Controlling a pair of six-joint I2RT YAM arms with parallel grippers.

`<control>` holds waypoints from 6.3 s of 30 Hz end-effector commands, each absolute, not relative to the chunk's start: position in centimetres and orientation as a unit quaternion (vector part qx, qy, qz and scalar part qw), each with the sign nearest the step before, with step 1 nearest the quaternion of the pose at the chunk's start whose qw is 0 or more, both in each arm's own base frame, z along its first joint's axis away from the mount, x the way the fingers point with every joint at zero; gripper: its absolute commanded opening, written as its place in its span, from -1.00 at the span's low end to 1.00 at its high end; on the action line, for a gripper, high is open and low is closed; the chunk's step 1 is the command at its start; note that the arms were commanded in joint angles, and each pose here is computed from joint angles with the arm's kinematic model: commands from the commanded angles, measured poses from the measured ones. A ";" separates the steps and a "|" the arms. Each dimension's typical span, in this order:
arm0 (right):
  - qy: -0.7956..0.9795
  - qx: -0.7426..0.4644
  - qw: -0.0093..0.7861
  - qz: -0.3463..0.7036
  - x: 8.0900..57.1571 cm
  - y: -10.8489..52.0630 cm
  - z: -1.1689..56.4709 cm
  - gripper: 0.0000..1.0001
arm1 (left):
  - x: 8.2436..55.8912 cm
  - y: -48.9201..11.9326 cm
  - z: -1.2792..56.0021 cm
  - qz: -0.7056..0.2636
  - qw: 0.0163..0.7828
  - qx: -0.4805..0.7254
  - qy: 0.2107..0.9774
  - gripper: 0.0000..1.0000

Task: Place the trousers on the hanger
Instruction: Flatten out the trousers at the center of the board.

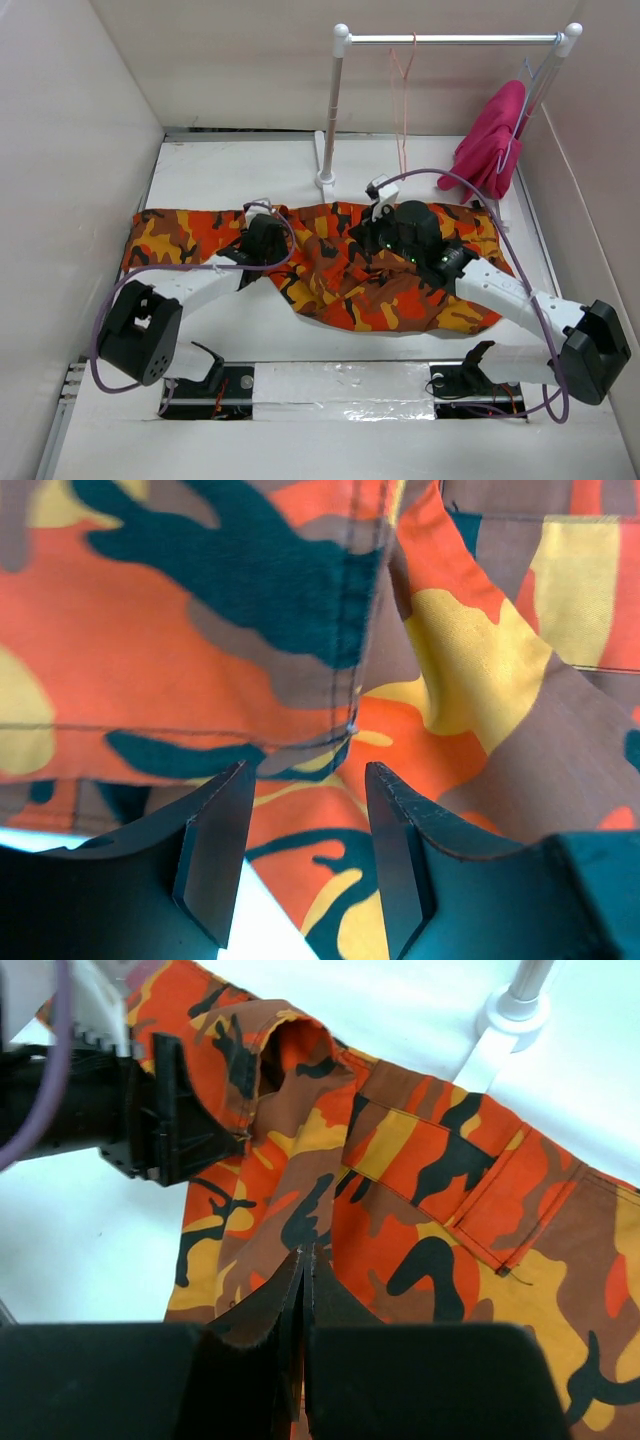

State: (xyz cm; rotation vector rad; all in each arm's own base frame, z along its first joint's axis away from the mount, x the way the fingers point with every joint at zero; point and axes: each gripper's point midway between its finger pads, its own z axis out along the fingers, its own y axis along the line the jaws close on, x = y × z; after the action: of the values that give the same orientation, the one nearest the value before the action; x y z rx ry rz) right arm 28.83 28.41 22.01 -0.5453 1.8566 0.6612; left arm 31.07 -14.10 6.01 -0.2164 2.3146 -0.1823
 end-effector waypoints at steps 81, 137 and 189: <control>0.782 -0.199 0.522 0.276 24.9 27.1 24.1 -1.00 | 28.1 1.5 27.5 0.093 0.490 -0.199 0.843 -0.96; 0.794 -0.233 0.521 0.208 30.0 30.4 21.0 -0.51 | 37.5 -4.9 5.9 0.118 0.260 -0.081 0.955 -0.18; 0.768 -0.332 0.491 0.245 25.0 35.7 21.5 -0.03 | 55.1 -10.7 13.6 -0.204 0.361 -0.342 0.843 0.42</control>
State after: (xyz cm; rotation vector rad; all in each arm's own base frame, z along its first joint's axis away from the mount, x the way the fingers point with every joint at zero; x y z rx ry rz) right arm 24.42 35.10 18.92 -0.8351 1.9253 0.5987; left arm 53.73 -8.05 10.15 -1.0471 2.1982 -0.3400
